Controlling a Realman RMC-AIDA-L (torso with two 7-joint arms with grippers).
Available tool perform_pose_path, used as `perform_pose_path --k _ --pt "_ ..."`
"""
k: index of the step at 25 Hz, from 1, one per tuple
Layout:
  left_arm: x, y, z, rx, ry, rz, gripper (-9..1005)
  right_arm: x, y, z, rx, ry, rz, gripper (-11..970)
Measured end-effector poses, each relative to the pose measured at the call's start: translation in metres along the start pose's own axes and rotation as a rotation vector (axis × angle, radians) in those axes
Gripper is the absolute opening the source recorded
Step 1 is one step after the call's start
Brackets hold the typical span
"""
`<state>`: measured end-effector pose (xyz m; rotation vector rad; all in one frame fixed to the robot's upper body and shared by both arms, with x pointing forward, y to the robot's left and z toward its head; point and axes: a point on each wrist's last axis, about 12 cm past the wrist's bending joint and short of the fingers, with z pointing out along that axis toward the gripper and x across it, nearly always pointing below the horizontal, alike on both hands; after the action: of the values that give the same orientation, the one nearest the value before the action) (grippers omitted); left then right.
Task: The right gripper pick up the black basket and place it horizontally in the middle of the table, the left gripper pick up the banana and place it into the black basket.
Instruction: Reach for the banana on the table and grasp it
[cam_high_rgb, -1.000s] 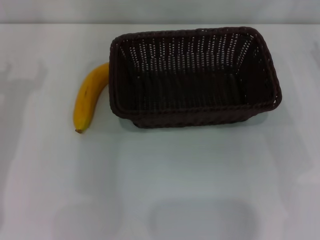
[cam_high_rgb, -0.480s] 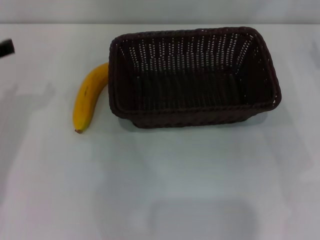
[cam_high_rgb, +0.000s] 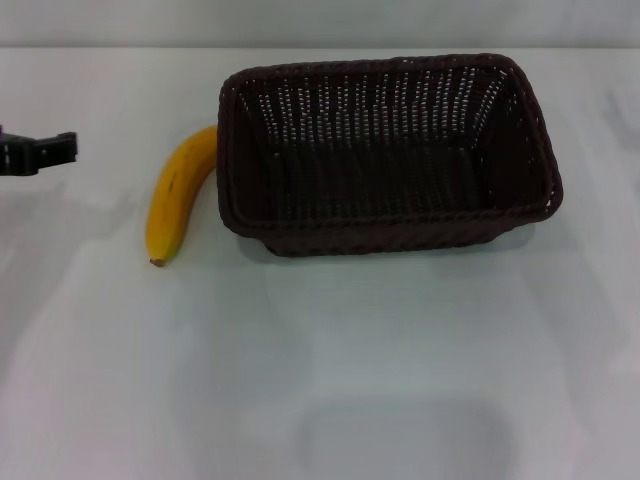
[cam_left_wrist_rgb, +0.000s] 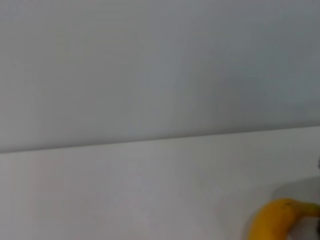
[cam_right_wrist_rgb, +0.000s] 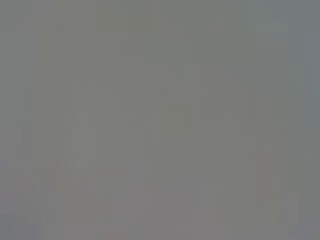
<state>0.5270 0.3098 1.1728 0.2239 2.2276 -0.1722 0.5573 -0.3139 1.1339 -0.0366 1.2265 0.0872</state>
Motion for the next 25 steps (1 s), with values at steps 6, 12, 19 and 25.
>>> perform_pose_path --k 6,12,19,25 --pt "0.001 0.001 0.009 0.099 -0.032 0.04 750 -0.002 -0.001 -0.008 0.004 -0.004 0.002 831" --pt "0.003 0.0 0.017 0.108 -0.036 0.054 749 -0.004 0.002 -0.009 -0.011 -0.009 -0.007 830" --pt "0.011 0.004 0.033 0.103 -0.015 0.017 747 -0.006 0.005 -0.009 -0.026 -0.015 -0.01 830" --pt "0.017 0.004 0.048 0.114 0.022 0.02 745 -0.007 0.009 -0.009 -0.041 -0.017 -0.013 830"
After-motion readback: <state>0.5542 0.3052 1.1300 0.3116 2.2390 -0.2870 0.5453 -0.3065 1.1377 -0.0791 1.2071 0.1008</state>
